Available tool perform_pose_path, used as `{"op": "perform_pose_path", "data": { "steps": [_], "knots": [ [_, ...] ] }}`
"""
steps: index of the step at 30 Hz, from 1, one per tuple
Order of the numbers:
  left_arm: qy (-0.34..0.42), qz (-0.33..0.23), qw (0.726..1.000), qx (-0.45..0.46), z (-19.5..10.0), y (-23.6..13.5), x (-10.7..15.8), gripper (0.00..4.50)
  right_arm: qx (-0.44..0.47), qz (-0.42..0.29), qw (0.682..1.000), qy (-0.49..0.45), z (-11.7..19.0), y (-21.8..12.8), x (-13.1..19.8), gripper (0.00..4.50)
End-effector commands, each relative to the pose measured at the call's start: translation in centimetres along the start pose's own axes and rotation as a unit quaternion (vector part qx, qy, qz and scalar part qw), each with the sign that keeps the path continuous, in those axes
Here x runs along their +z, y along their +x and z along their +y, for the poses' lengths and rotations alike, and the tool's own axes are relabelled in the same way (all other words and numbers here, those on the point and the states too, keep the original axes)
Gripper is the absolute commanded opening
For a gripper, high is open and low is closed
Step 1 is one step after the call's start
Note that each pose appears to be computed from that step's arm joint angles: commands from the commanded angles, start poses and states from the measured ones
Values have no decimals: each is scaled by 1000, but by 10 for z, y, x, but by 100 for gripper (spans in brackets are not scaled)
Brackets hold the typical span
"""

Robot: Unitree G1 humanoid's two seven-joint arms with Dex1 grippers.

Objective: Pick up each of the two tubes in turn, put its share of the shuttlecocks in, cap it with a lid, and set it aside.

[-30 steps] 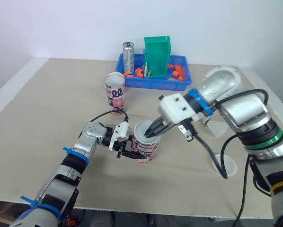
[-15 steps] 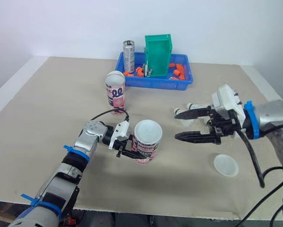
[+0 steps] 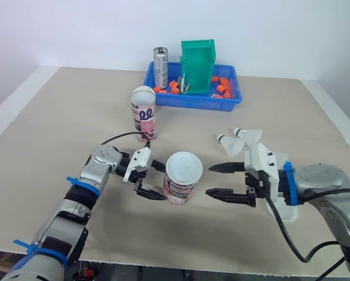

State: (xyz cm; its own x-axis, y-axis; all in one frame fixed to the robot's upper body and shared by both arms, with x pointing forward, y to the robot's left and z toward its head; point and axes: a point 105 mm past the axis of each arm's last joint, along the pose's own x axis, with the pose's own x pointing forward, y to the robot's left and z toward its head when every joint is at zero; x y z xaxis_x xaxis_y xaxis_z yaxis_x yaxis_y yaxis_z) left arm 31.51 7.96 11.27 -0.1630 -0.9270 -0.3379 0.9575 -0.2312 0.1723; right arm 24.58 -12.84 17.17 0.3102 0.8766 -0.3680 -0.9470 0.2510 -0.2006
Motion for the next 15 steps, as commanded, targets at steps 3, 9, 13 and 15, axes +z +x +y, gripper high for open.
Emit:
{"op": "perform_pose_path", "data": {
  "steps": [3, 9, 13, 15],
  "knots": [
    [30, -21, 999, 33, -8, -38, 27, 447, 13, -15, 1000, -10, 5, 6, 1, 331],
    [11, -66, 996, 60, -31, -70, 59, 450, 8, -7, 1000, -9, 3, 19, -11, 356],
    [0, -55, 996, 75, -44, -79, 64, 450, 13, -5, 1000, -3, 4, 26, -15, 444],
    [-11, -60, 995, 85, -52, -84, 69, 450, 34, -21, 999, 5, 9, 31, -12, 444]
  ]
}}
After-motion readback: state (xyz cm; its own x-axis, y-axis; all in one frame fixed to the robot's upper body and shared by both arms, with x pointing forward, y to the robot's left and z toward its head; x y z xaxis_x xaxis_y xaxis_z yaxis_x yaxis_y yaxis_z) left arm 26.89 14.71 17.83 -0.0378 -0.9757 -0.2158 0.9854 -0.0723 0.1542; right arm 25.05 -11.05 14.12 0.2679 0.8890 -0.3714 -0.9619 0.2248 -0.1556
